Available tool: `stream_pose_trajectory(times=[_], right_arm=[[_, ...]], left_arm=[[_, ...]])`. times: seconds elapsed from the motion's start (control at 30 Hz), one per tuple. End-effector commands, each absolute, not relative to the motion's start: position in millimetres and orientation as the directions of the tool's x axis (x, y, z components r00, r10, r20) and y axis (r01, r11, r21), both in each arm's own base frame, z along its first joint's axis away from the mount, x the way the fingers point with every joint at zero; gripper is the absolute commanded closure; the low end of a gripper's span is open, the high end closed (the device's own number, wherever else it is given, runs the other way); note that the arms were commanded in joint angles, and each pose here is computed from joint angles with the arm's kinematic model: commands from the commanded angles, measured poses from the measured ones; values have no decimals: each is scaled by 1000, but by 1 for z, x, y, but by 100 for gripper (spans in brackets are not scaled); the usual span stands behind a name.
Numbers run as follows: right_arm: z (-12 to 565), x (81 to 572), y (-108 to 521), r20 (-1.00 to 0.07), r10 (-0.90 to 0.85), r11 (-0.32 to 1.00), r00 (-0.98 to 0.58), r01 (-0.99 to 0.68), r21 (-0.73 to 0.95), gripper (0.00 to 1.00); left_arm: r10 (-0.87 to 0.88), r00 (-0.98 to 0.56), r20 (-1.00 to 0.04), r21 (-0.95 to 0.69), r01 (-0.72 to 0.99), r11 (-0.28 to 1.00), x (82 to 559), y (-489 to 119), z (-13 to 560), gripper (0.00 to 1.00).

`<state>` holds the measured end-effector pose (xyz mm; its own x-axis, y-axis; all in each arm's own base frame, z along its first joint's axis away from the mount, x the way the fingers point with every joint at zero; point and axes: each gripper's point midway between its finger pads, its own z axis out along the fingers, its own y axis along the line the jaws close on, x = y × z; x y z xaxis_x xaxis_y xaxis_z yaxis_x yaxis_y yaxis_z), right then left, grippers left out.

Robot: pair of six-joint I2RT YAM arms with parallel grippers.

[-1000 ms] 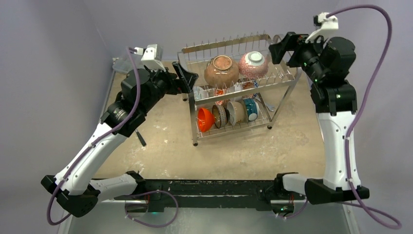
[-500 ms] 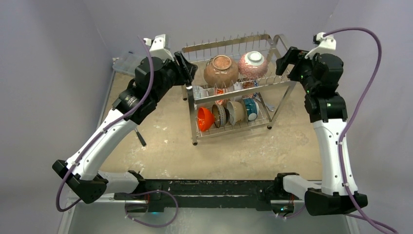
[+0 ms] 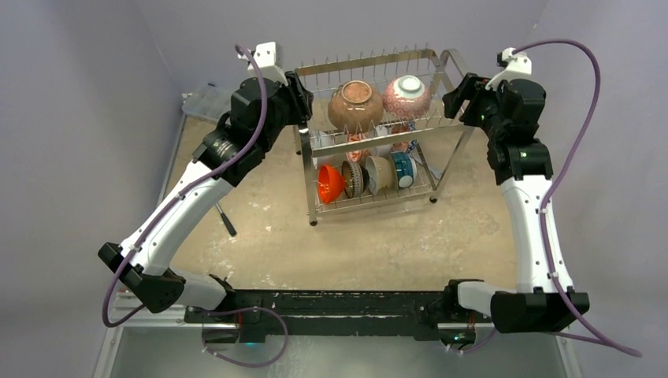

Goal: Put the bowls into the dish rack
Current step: Move the dish rack to the center of the board.

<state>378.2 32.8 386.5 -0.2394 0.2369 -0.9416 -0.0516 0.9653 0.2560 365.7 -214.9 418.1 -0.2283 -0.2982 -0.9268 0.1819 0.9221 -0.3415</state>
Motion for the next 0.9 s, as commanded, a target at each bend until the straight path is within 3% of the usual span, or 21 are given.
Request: stream_pose_trajectory(times=[0.0, 0.23, 0.3, 0.4, 0.47, 0.6, 0.73, 0.87], right_arm=[[409, 411, 60, -937, 285, 926, -199, -193, 323, 55], [411, 438, 70, -940, 272, 913, -208, -254, 320, 51], [413, 436, 73, -943, 262, 911, -205, -271, 312, 47], [427, 425, 69, -953, 258, 919, -158, -264, 293, 38], [438, 417, 63, -961, 248, 930, -121, -247, 271, 22], [461, 396, 48, -969, 244, 951, -36, -188, 247, 2], [479, 376, 41, -973, 227, 961, 40, -170, 218, 1], [483, 361, 34, -971, 224, 967, 81, -140, 212, 1]], left_arm=[[-194, -202, -960, -211, 64, 975, 394, -187, 404, 100], [-202, -205, -958, -210, 19, 977, 407, -176, 399, 97], [-208, -191, -959, -215, 18, 976, 405, -174, 405, 89], [-219, -158, -963, -230, 55, 972, 400, -175, 420, 66], [-236, -137, -962, -249, 80, 965, 394, -175, 430, 50], [-290, -76, -954, -298, 135, 945, 378, -172, 453, 29], [-349, 7, -937, -342, 183, 922, 353, -160, 479, 16], [-384, 65, -921, -370, 158, 915, 331, -137, 490, 10]])
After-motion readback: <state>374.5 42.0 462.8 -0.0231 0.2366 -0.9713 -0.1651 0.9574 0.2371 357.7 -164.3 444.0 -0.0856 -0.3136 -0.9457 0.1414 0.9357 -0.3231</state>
